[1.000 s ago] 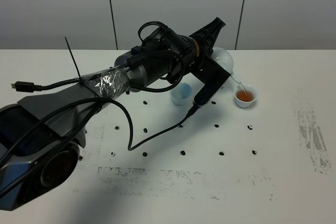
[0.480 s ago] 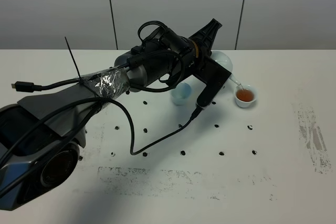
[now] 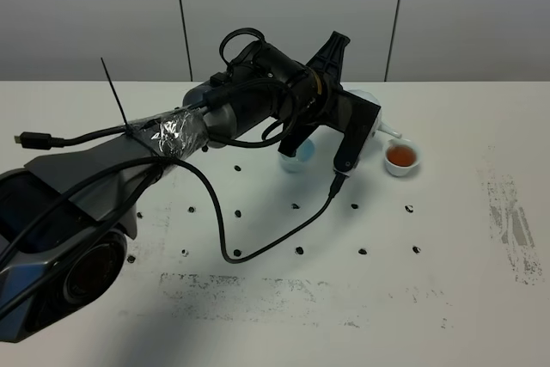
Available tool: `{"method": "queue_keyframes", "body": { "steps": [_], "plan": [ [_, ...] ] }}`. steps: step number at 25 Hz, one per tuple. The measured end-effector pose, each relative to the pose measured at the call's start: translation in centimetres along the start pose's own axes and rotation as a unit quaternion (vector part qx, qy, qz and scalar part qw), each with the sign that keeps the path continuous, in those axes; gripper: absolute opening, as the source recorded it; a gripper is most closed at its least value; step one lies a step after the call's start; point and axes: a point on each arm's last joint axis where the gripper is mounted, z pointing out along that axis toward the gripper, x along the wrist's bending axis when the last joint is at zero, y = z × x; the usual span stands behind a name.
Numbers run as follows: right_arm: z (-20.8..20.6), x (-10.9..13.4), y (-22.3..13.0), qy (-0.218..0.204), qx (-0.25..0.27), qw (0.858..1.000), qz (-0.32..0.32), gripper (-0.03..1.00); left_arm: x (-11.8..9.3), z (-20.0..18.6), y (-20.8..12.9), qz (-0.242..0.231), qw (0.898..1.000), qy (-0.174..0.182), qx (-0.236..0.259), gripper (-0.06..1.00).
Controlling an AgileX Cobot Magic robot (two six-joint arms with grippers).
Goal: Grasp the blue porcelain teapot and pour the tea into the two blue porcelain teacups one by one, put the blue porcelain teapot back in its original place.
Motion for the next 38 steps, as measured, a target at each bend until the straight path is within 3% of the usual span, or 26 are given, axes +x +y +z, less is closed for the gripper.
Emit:
{"method": "queue_keyframes", "body": {
  "steps": [7, 14, 16, 21, 23, 27, 32, 38],
  "plan": [
    [0.0, 0.0, 0.0, 0.000, 0.000, 1.000, 0.000, 0.21, 0.1, -0.7, 0.1, -0.078, 0.996, -0.022, -0.039, 0.08],
    [0.0, 0.0, 0.0, 0.000, 0.000, 1.000, 0.000, 0.21, 2.3, -5.6, 0.4, -0.204, 0.976, -0.036, -0.068, 0.08],
    [0.0, 0.0, 0.0, 0.000, 0.000, 1.000, 0.000, 0.21, 2.2, -7.2, 0.5, -0.257, 0.962, -0.057, -0.070, 0.08],
    [0.0, 0.0, 0.0, 0.000, 0.000, 1.000, 0.000, 0.21, 0.1, -10.7, 0.9, -0.392, 0.907, -0.140, -0.063, 0.08],
    [0.0, 0.0, 0.0, 0.000, 0.000, 1.000, 0.000, 0.21, -1.1, -11.1, 1.6, -0.417, 0.890, -0.174, -0.056, 0.08],
    [0.0, 0.0, 0.0, 0.000, 0.000, 1.000, 0.000, 0.21, -3.3, -10.3, 2.9, -0.445, 0.870, -0.211, -0.038, 0.08],
    [0.0, 0.0, 0.0, 0.000, 0.000, 1.000, 0.000, 0.21, -4.3, -9.0, 3.7, -0.499, 0.839, -0.216, -0.025, 0.08],
    [0.0, 0.0, 0.0, 0.000, 0.000, 1.000, 0.000, 0.21, -5.4, -6.5, 4.5, -0.534, 0.818, -0.214, -0.016, 0.08]
  ]
}}
